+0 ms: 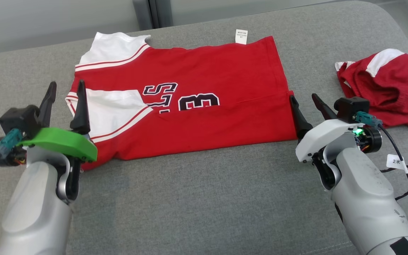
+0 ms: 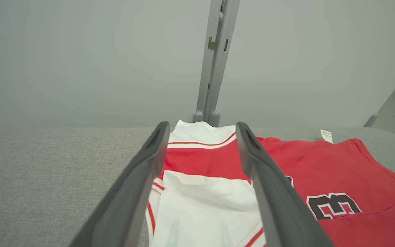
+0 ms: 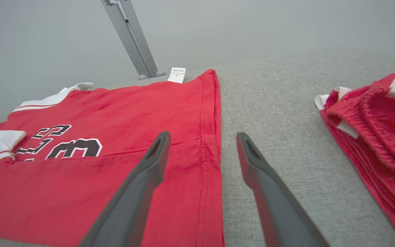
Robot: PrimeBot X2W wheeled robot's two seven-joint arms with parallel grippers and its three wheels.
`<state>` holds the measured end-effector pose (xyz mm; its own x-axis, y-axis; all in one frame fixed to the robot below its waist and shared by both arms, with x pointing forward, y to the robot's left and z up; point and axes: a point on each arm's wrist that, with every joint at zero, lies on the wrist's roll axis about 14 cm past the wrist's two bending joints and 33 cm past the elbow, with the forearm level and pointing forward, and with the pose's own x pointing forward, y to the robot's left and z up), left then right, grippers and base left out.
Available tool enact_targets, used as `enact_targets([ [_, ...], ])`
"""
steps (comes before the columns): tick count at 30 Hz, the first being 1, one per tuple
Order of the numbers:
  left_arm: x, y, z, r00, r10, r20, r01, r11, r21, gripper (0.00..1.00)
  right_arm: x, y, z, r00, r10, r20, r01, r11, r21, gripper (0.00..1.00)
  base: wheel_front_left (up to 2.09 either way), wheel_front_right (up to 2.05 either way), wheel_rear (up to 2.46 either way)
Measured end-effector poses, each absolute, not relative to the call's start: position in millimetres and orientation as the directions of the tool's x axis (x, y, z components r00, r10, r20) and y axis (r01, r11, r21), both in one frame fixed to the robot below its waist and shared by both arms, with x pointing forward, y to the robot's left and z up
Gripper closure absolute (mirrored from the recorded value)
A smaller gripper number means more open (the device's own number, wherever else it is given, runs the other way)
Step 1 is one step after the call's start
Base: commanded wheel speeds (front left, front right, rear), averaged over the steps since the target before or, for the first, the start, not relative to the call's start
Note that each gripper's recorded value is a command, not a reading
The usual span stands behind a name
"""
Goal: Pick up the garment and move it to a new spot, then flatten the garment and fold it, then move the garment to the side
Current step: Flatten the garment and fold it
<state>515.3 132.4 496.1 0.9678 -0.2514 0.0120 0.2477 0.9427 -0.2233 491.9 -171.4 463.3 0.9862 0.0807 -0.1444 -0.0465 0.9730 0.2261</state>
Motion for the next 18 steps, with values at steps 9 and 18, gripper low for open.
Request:
enact_targets([
  [9,470.3,150.8,469.3,0.978,-0.204,-0.047,0.185,0.948,-0.258,0.00,471.4,-183.4,472.7,0.995,0.048,-0.085,-0.033,0.986,0.164,0.00,0.00,0.00,0.00],
  [18,428.0,168.2,415.3,0.930,-0.162,-0.330,0.054,0.948,-0.314,0.00,451.1,-175.1,477.2,0.994,0.080,-0.069,-0.072,0.991,0.109,0.00,0.00,0.00,0.00],
])
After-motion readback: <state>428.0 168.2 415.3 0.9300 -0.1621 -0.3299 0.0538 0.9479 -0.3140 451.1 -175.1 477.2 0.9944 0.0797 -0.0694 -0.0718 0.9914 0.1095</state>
